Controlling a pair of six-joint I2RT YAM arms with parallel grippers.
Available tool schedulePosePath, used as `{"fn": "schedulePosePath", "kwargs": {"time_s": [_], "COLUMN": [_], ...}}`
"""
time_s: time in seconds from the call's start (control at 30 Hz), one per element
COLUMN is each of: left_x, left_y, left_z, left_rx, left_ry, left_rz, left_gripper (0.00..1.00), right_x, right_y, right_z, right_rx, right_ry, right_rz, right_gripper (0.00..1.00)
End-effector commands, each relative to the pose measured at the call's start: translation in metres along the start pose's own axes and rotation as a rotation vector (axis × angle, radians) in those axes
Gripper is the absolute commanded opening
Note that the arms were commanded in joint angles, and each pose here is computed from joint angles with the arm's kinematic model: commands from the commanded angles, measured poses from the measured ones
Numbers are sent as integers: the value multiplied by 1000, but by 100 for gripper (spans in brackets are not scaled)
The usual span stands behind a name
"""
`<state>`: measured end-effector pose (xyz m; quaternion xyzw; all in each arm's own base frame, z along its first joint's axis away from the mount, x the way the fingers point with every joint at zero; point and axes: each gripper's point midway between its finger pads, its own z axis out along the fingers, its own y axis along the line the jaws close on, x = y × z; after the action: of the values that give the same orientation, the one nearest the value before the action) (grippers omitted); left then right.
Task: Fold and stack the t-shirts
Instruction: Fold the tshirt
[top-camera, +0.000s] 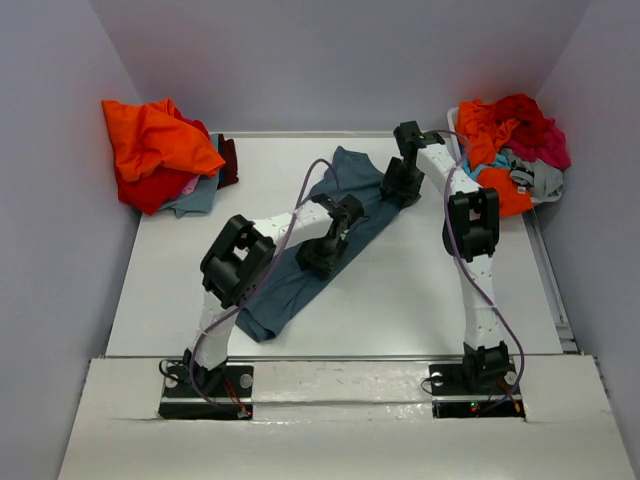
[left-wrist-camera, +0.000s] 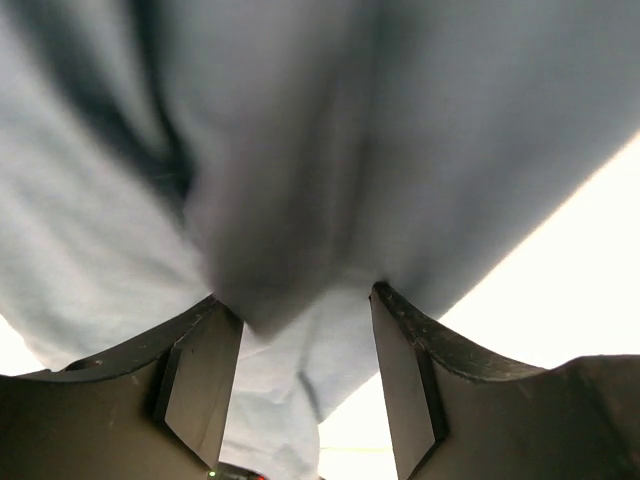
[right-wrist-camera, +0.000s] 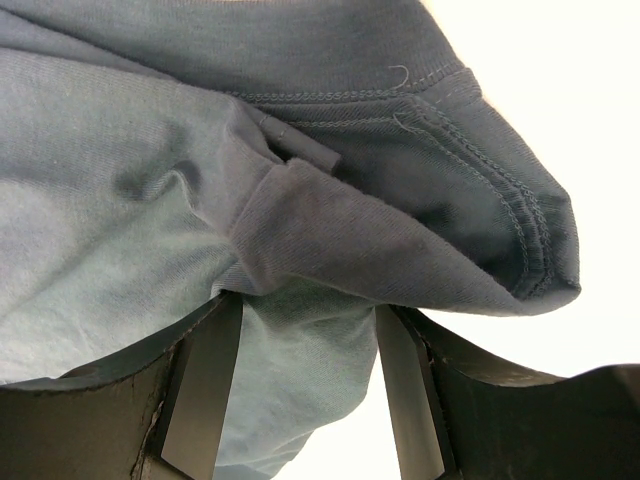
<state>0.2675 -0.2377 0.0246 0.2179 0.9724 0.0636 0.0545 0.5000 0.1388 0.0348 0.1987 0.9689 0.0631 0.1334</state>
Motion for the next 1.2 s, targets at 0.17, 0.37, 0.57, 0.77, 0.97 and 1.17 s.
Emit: {"fn": "schedulePosePath", "kwargs": {"time_s": [0.17, 0.37, 0.57, 0.77, 0.97, 1.17], "left_x": [-6, -19, -17, -16, -14, 6], "left_y": [-31, -19, 2, 29, 59, 67], "left_z": [-21, -41, -40, -45, -49, -40], "left_rx": [-2, -34, -76, -114, -161, -188], "left_ry": [-56, -123, -124, -147, -162, -115], "left_rz": [88, 52, 12, -81, -152, -146], "left_gripper": [64, 65, 65, 65, 65, 66], "right_x": [-13, -18, -10, -2, -2, 11], "right_y": [5, 5, 0, -6, -7, 6], "right_z": [4, -16, -24, -34, -64, -94], "right_rx": [-32, -41, -37, -35, -50, -88], "right_ry": [-25, -61, -51, -56, -83, -89], "right_rz": [-62, -82, -84, -80, -93, -132], "right_gripper": [62, 62, 62, 62, 62, 64]}}
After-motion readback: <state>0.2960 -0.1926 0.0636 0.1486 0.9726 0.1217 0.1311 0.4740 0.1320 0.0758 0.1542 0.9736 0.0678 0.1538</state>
